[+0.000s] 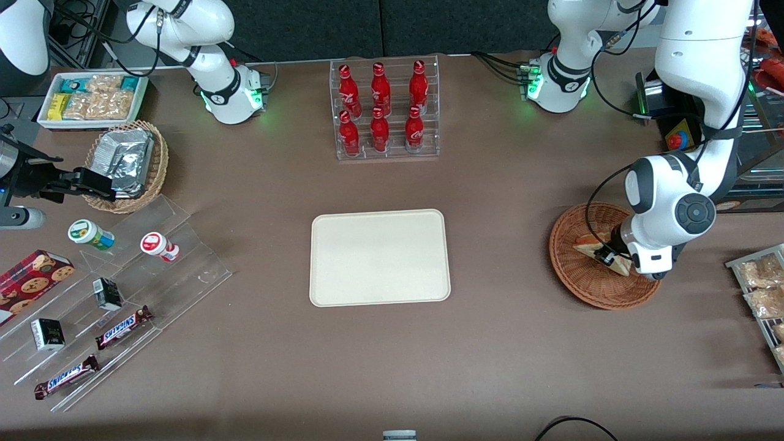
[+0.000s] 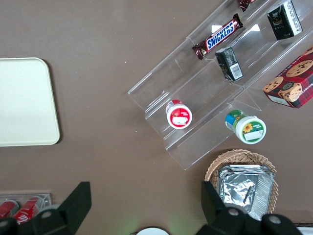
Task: Place sandwich from basket to tray
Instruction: 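Lift the sandwich and carry it over the cream tray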
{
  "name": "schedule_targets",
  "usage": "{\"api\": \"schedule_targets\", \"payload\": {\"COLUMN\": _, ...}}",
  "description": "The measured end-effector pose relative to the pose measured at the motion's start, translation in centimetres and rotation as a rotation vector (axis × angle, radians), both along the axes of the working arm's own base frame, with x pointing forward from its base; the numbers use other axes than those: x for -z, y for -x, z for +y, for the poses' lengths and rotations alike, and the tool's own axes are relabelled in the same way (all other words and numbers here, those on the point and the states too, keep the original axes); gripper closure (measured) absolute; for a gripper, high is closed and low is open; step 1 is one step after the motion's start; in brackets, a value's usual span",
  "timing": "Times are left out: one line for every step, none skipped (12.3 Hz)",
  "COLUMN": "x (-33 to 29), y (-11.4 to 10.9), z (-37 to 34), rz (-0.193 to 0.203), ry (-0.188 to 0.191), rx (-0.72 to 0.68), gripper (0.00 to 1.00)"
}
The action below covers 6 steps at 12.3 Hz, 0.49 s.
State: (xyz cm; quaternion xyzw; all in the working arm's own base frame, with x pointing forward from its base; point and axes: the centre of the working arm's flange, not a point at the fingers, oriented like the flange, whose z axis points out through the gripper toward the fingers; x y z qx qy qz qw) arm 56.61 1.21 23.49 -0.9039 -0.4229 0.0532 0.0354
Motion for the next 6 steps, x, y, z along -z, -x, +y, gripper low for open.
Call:
{"api": "schedule_targets", "payload": {"x": -1.1, "y": -0.4, "z": -0.1, "rz": 0.003, "ry": 0.003, "rx": 0.0, "gripper": 0.66}}
{"api": "schedule_targets", "payload": {"x": -2.6, "y": -1.0, "z": -0.2, "rz": 0.013, "ry": 0.007, "rx": 0.002, "gripper": 0.74}}
{"api": "schedule_targets", "payload": {"x": -4.8, "y": -1.9, "z": -0.6, "rz": 0.022, "ry": 0.012, "rx": 0.008, "gripper": 0.8}}
{"api": "schedule_targets", "payload": {"x": -7.4, "y": -2.9, "z": -1.3, "rz": 0.029, "ry": 0.02, "rx": 0.018, "gripper": 0.8}}
{"api": "schedule_targets", "payload": {"x": -10.2, "y": -3.9, "z": -2.5, "rz": 0.037, "ry": 0.034, "rx": 0.032, "gripper": 0.8}}
{"api": "schedule_targets", "payload": {"x": -13.2, "y": -4.7, "z": -4.3, "rz": 0.044, "ry": 0.056, "rx": 0.05, "gripper": 0.8}}
